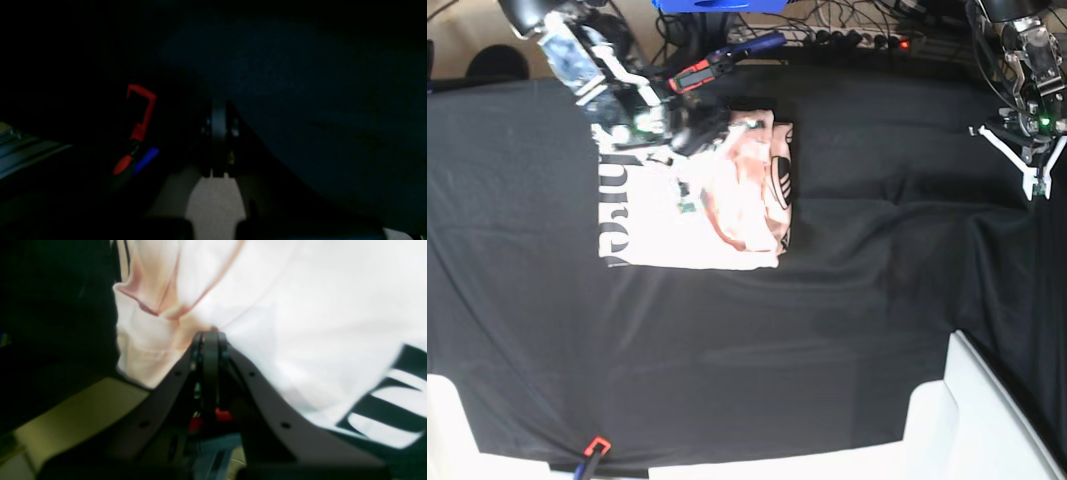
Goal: Fold the T-shirt properly
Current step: 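Lift the other strip end with the right gripper and fold it over the stack, then open the right gripper and tuck the bundle edges with both grippers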
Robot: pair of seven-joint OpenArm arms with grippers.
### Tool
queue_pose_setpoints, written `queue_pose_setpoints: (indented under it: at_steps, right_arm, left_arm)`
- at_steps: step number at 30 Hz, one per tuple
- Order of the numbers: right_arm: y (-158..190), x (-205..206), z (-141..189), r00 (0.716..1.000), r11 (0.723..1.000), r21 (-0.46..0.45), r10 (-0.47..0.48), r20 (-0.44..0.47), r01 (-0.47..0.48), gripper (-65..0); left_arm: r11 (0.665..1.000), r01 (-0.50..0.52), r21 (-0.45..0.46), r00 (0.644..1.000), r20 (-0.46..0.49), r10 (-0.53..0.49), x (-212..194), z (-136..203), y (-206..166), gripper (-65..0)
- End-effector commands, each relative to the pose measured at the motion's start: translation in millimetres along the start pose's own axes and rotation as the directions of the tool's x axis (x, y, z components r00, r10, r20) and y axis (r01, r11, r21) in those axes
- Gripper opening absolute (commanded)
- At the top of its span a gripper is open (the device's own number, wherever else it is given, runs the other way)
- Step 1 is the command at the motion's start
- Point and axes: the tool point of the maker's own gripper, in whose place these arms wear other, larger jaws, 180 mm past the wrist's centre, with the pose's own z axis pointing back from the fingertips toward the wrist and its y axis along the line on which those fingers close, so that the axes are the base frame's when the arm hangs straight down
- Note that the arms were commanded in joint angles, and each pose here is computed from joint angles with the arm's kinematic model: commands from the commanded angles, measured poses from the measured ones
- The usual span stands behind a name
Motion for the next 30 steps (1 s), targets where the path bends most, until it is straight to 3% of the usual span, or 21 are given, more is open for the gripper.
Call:
queue_pose_setpoints:
  at_steps: [1,6,12,15,23,30]
  right_arm:
    - [13.1,4.6,-1.1,1.000,0.999,0.033,0.012,0.004,-0.013,-64.1]
    - [18.4,4.2,-6.8,1.000,0.999,0.037,0.018,-0.014,-0.017,-64.1]
    - [40.8,51.9,43.3,0.992,0.990,0.105,0.081,0.100,-0.092,-64.1]
    - [39.6,80.5,50.9,0.983,0.989,0.093,0.102,0.153,-0.117,-64.1]
    - [12.2,130.2,21.1,0.974,0.994,-0.008,0.110,0.197,-0.110,-64.1]
    - [0.8,145.0,-4.6,0.961,0.979,-0.025,0.203,0.188,-0.202,-64.3]
  left_arm:
    - [1.000,0.003,0.019,0.999,0.039,-0.004,12.3,4.6,7.7,-65.0]
    - [1.000,0.010,0.025,0.998,0.069,-0.011,21.9,10.3,7.7,-65.0]
    - [1.000,0.011,0.024,0.998,0.069,-0.012,21.9,10.3,7.5,-65.0]
    - [1.000,0.010,0.023,0.998,0.066,-0.012,21.0,9.7,7.4,-65.0]
    - [1.000,0.010,0.022,0.998,0.060,-0.011,18.9,8.8,7.3,-65.0]
    - [1.000,0.010,0.022,0.998,0.060,-0.011,18.9,8.8,7.3,-65.0]
